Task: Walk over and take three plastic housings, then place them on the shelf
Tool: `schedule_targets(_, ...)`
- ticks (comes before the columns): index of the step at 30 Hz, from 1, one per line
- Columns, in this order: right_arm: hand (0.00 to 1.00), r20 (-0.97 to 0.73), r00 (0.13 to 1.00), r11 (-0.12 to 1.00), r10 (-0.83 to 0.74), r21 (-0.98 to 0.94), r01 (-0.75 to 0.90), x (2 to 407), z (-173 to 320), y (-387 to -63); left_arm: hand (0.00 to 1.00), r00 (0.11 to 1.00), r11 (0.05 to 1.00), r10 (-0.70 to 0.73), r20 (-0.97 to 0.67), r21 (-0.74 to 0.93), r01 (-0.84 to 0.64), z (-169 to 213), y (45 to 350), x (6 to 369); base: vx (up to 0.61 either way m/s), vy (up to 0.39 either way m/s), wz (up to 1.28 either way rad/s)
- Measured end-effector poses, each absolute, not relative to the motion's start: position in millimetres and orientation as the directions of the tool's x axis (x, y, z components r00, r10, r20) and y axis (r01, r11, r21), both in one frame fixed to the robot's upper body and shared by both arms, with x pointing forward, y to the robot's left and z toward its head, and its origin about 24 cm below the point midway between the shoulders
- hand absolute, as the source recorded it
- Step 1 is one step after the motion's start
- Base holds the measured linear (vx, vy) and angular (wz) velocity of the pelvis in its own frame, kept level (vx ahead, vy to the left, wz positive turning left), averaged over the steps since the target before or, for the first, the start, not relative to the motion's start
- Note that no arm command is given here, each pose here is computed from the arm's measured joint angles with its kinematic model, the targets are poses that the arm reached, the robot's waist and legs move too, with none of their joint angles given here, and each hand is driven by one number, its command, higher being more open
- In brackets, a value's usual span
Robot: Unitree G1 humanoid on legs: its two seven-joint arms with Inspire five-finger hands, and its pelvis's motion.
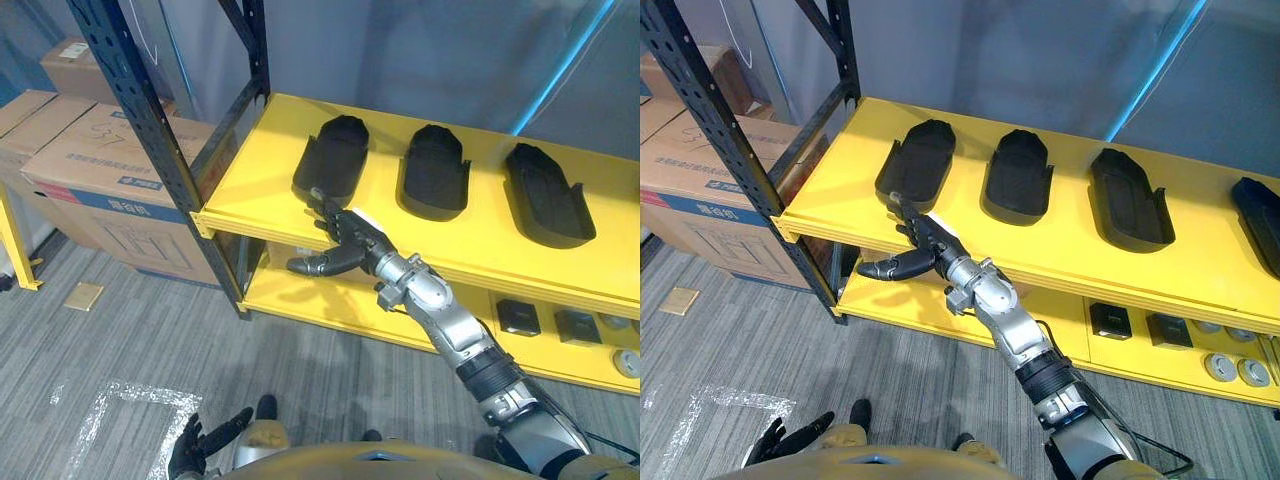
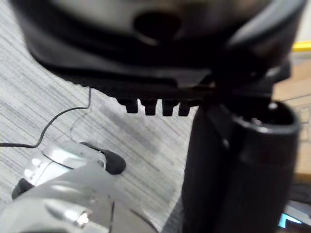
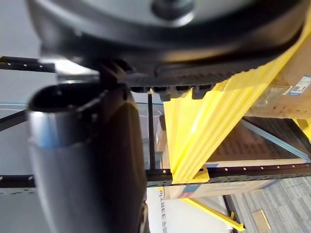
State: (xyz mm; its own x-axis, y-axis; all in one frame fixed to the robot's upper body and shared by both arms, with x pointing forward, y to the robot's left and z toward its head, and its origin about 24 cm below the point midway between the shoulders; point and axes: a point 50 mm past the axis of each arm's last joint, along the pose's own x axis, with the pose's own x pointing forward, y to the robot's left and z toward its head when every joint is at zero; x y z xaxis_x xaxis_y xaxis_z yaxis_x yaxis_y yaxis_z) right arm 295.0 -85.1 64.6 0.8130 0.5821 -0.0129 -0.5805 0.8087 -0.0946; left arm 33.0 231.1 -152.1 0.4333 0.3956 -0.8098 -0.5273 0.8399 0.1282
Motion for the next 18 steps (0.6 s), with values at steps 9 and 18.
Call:
schedule_targets(9, 1.0, -0.004, 0.872, 0.869, 0.49, -0.077, -0.489, 303, 63, -83, 1.0, 0.41, 0.82, 0.412, -0.814, 0.135, -0.556, -153, 229, 29, 0.0, -0.002, 0.01)
schedule_targets(18, 1.0, 0.001, 0.907, 0.901, 0.421, -0.114, -0.418, 306, 63, -81, 1.0, 0.403, 0.812, 0.415, -0.816, 0.132, -0.569, -154, 227, 28, 0.0, 0.0, 0.0)
